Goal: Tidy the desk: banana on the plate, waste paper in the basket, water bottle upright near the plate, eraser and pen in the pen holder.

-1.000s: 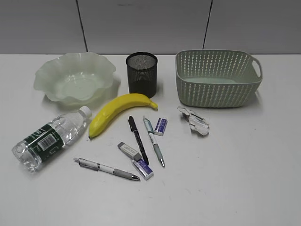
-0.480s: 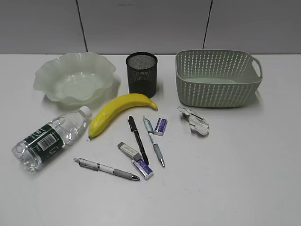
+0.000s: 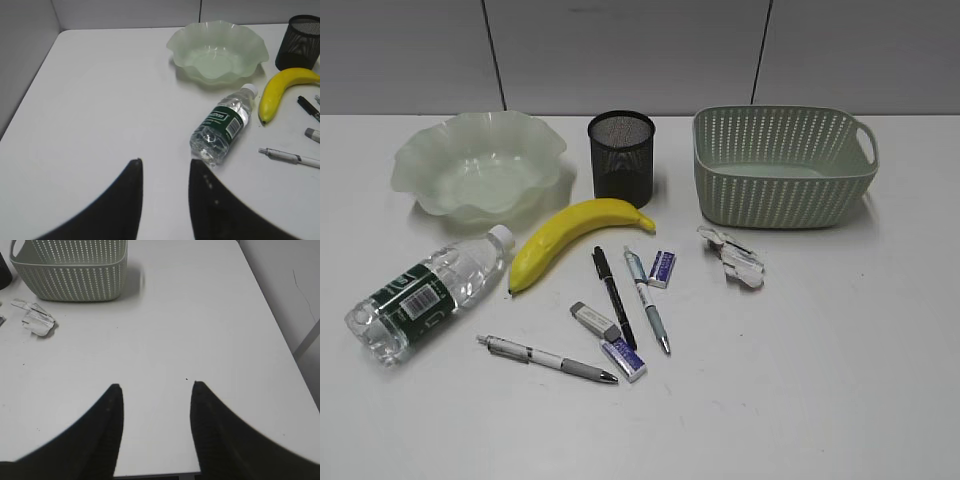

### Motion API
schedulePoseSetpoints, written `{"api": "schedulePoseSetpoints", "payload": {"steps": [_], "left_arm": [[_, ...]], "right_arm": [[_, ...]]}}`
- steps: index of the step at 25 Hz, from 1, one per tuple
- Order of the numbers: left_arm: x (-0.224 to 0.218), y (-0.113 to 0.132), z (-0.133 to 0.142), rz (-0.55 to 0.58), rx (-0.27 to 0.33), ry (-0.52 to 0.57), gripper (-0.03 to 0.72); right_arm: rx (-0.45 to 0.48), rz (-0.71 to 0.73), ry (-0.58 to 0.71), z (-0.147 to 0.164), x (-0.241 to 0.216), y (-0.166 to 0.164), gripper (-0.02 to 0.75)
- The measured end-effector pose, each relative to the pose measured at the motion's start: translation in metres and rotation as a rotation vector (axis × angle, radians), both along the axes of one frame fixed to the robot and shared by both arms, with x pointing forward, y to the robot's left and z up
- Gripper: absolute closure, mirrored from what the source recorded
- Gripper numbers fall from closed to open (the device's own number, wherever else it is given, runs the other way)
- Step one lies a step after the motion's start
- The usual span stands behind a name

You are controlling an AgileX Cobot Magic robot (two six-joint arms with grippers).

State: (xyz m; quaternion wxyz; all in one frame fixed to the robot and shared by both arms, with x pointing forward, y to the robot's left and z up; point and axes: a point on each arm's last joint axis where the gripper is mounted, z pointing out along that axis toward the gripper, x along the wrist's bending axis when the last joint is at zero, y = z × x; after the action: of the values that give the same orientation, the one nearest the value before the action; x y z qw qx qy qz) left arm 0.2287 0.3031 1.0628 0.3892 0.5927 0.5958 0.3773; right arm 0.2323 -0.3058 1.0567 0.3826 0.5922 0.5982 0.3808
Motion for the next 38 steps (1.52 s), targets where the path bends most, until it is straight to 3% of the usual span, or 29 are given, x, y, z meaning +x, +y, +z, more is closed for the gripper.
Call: {"api": "schedulePoseSetpoints", "payload": {"steps": [6,13,19,24,28,33,38], "left_arm": [[0.015,-0.002,0.009,-0.010,-0.014,0.025,0.451],[0.085,-0.021,0.032,-0.121,-0.223,0.001,0.451],[0.178,-0.043,0.021,-0.338,-0.228,0.222,0.451],[0.254,-0.067,0.010,-0.482,-0.173,0.388,0.440],[0.312,-0.106,-0.007,-0.609,-0.109,0.494,0.386],[0.368,-0.161,-0.031,-0.759,0.018,0.571,0.300],[0.400,-0.204,-0.053,-0.848,0.176,0.643,0.284]], "right_arm": [[0.000,0.000,0.000,0.000,0.000,0.000,0.378],[0.000,0.000,0.000,0.000,0.000,0.000,0.378],[0.000,0.000,0.000,0.000,0.000,0.000,0.378],[0.000,0.000,0.000,0.000,0.000,0.000,0.378],[0.000,0.000,0.000,0.000,0.000,0.000,0.378],[0.000,0.000,0.000,0.000,0.000,0.000,0.378],[0.000,0.000,0.000,0.000,0.000,0.000,0.378]]}}
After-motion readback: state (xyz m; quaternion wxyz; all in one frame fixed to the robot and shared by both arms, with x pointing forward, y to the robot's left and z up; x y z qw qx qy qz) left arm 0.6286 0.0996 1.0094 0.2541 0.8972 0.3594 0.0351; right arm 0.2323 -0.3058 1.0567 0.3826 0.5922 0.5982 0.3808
